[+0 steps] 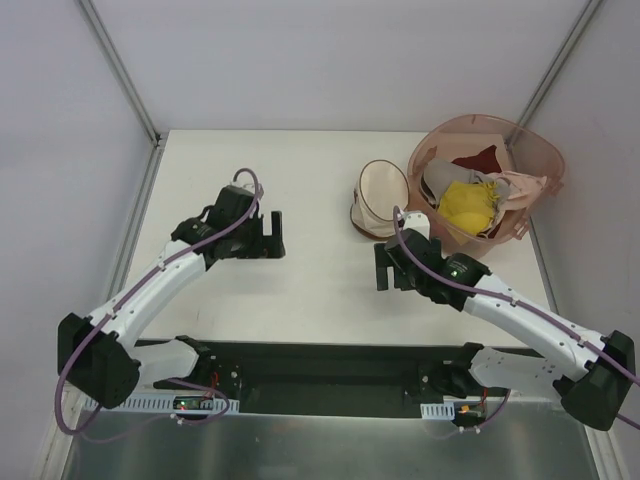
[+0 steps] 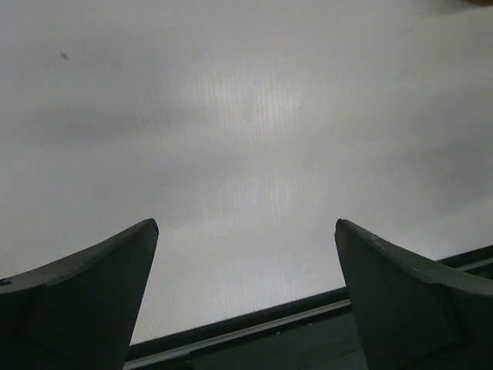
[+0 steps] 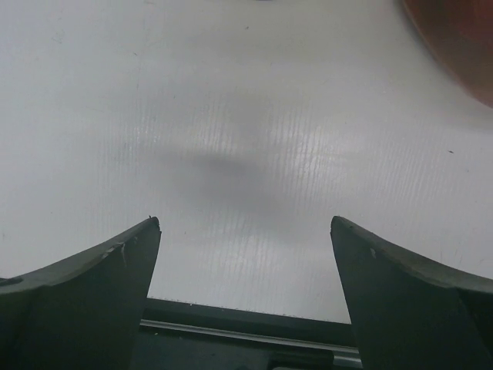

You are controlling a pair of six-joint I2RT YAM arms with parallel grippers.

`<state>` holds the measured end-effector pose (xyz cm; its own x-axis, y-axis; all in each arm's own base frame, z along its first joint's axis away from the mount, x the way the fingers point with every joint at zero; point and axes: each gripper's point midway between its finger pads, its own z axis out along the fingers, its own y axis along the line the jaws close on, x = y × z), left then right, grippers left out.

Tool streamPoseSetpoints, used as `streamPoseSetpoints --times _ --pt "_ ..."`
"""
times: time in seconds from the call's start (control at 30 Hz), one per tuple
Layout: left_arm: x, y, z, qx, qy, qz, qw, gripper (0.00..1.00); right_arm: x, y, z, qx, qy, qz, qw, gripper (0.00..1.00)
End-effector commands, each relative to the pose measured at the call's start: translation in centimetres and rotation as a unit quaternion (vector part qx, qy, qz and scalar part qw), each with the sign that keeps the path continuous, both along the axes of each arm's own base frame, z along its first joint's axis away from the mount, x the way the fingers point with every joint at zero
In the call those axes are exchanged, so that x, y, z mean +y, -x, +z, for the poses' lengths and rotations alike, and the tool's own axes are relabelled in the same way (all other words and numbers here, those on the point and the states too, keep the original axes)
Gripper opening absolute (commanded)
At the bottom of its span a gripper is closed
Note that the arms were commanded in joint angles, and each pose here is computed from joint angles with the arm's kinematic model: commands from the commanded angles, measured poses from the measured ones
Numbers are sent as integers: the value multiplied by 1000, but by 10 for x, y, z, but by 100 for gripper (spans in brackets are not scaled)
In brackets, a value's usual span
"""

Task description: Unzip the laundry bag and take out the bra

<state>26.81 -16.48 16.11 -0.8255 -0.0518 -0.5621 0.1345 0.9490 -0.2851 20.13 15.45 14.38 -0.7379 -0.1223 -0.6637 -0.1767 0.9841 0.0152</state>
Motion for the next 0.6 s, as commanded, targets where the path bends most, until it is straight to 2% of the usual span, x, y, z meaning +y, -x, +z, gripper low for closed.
streamPoseSetpoints --times 0.0,0.13,0.33,0.47,0.57 --pt "17 39 -22 27 9 16 999 99 -4 -9 10 -30 17 -28 999 96" --pt "30 52 -20 -1 13 26 1000 99 11 -16 12 -39 14 -6 999 96" --pt "47 54 -22 -29 -8 54 998 99 36 -16 12 -44 11 32 998 96" --pt "46 58 -26 -26 -6 41 999 99 48 -16 6 -44 33 51 997 96" --pt "46 64 -34 -17 -4 37 999 99 68 -12 -1 -49 56 98 992 96"
